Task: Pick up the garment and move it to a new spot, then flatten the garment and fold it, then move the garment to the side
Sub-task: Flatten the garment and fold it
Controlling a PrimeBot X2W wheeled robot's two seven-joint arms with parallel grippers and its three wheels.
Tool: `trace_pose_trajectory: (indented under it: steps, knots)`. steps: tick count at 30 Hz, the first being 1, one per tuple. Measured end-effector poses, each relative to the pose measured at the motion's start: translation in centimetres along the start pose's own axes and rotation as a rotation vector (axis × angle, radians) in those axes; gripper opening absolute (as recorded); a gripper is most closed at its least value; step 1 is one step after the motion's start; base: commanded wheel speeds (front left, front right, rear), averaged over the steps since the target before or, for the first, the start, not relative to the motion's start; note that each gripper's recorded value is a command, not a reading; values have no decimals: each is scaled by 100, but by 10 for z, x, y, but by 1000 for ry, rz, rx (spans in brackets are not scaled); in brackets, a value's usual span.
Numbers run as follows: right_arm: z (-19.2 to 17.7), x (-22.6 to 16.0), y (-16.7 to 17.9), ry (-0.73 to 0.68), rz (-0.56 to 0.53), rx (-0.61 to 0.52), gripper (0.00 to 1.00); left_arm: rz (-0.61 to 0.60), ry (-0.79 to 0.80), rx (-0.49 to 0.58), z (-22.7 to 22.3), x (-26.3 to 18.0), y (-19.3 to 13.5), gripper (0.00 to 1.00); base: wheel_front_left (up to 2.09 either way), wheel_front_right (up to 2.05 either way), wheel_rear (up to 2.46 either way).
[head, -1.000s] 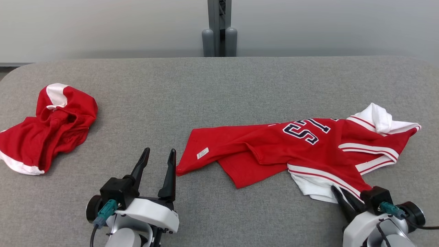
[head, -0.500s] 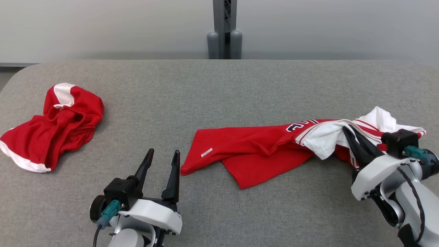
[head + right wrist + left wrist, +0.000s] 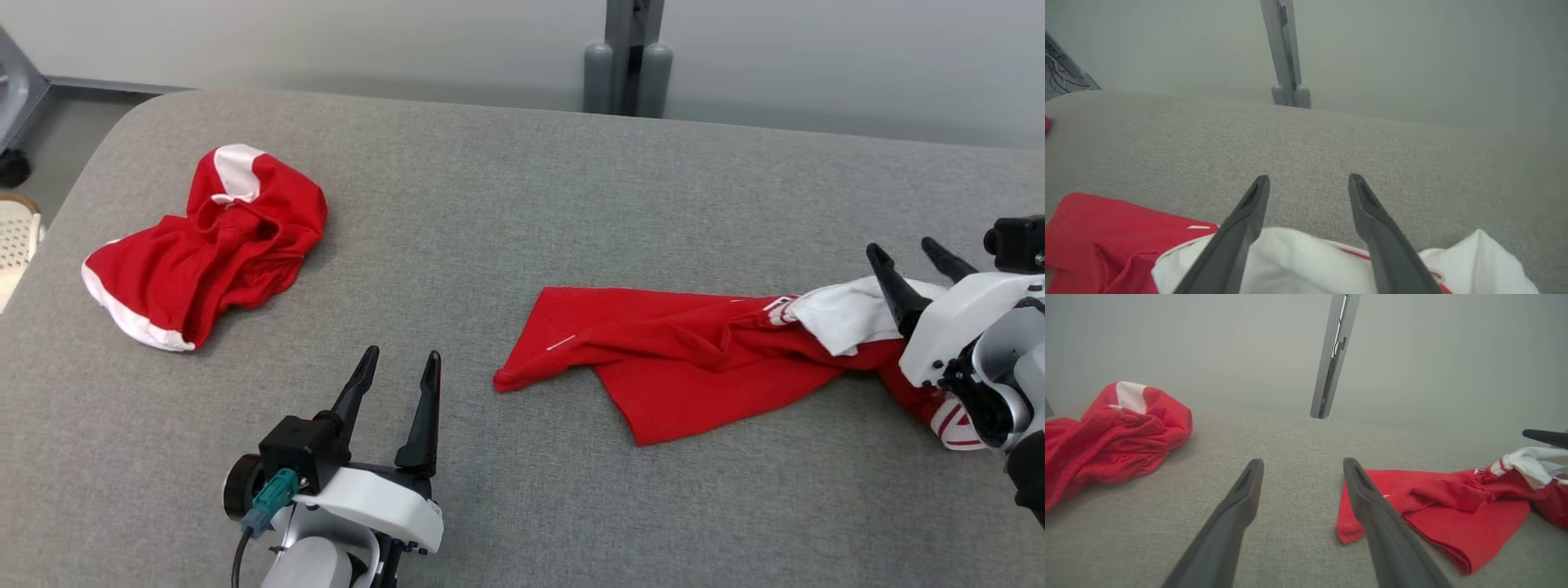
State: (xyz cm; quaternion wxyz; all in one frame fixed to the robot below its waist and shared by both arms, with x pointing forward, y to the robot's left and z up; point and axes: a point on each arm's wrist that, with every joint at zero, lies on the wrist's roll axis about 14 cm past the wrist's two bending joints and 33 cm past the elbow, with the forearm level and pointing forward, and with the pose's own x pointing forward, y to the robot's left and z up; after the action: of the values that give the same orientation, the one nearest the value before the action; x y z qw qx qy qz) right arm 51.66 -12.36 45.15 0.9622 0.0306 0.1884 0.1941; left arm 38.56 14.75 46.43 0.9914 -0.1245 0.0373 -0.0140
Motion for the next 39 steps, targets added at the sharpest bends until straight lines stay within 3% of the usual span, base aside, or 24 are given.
trace_pose_trajectory:
  steps: [6, 13, 20, 27, 31, 39]
  knots:
    - [-3, 15, -4, -24, -35, -63, 100, 30, 6, 2, -2, -3, 9, 100, 0, 0, 0]
    - [6, 1, -28, -75, -121, -93, 100, 1, -4, -1, 1, 3, -1, 100, 0, 0, 0]
    - [56, -34, -67, -253, -225, -31, 100, -62, -17, -4, 5, 12, -22, 100, 0, 0, 0]
    - [53, -83, -84, -369, -299, 30, 100, -97, -41, -6, 13, 16, -35, 100, 0, 0, 0]
    - [28, -108, -67, -411, -306, 109, 100, -115, -50, -7, 16, 12, -41, 100, 0, 0, 0]
    - [-29, -123, -43, -333, -310, 182, 100, -116, -57, -7, 18, 12, -41, 100, 0, 0, 0]
